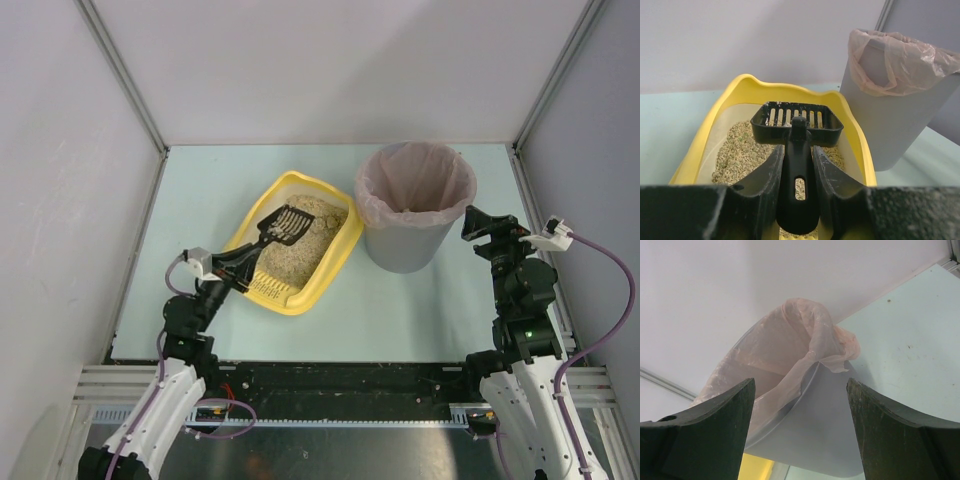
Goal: Clean the litter box
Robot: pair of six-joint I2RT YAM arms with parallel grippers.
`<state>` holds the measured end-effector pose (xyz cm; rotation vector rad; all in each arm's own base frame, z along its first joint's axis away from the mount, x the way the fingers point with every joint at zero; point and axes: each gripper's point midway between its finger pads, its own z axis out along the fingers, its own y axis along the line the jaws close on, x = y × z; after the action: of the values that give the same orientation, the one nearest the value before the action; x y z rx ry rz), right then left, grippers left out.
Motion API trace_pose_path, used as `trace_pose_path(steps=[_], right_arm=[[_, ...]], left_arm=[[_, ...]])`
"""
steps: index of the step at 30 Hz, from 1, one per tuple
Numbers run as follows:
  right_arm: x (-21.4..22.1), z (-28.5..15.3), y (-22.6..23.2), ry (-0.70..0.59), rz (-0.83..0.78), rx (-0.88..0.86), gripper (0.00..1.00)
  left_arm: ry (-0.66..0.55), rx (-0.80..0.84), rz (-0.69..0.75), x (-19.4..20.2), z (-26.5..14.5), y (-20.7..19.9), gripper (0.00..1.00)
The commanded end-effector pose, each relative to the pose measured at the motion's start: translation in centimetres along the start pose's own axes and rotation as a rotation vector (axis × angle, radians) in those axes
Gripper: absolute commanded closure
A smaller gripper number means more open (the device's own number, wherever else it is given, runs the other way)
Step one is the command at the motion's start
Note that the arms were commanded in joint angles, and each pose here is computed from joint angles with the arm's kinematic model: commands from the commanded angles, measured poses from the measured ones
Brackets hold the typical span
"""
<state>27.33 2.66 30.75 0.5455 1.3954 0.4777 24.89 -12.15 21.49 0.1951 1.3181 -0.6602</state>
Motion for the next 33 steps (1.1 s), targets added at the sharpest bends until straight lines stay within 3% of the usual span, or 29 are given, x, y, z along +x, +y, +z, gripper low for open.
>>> trace_pose_path(steps=[1,5,8,10,14,17,20,23,33], right_arm=[[-1.1,-0.2,0.4,-0.041,0.005,-0.011,0.21],[-1.4,-0.5,0.5,-0.051,0.006,-0.015,0.21],[-1.3,-0.4,0.4,-0.048,0.01,-0.011,0.21],[-1.3,-0.5,0.7,-0.046,0.008,-0.023,0.21],[-1.5,-0.6,0.5,-0.054,0.005,-0.017,0.21],[-1.6,-0.6,0.5,-0.06,0.003,-0.014,0.21],[-1.3,-0.5,0.6,-0.047,0.006,-0.021,0.21],[-1.5,-0.6,0.6,-0.052,0.004,-0.02,0.21],[-1.7,-0.7,0.6,-0.063,0.005,-0.018,0.21]], left_arm=[[0.074,-0.106,0.017,3.6,-1.2,2.4,1.0],[0.1,0.016,0.011,3.7,-0.8,-0.1,1.0],[0.066,-0.08,-0.005,3.3,-1.0,1.5,1.0],[0.062,-0.027,-0.017,3.4,-1.0,0.5,1.0],[0.051,-0.121,-0.023,3.3,-1.3,2.3,1.0],[0.08,0.001,0.001,3.2,-0.9,0.1,1.0],[0.068,-0.117,0.0,3.1,-1.1,2.3,1.0],[0.087,0.018,-0.005,3.3,-0.9,-0.1,1.0],[0.052,0.063,0.111,2.8,-1.3,-0.6,1.0]])
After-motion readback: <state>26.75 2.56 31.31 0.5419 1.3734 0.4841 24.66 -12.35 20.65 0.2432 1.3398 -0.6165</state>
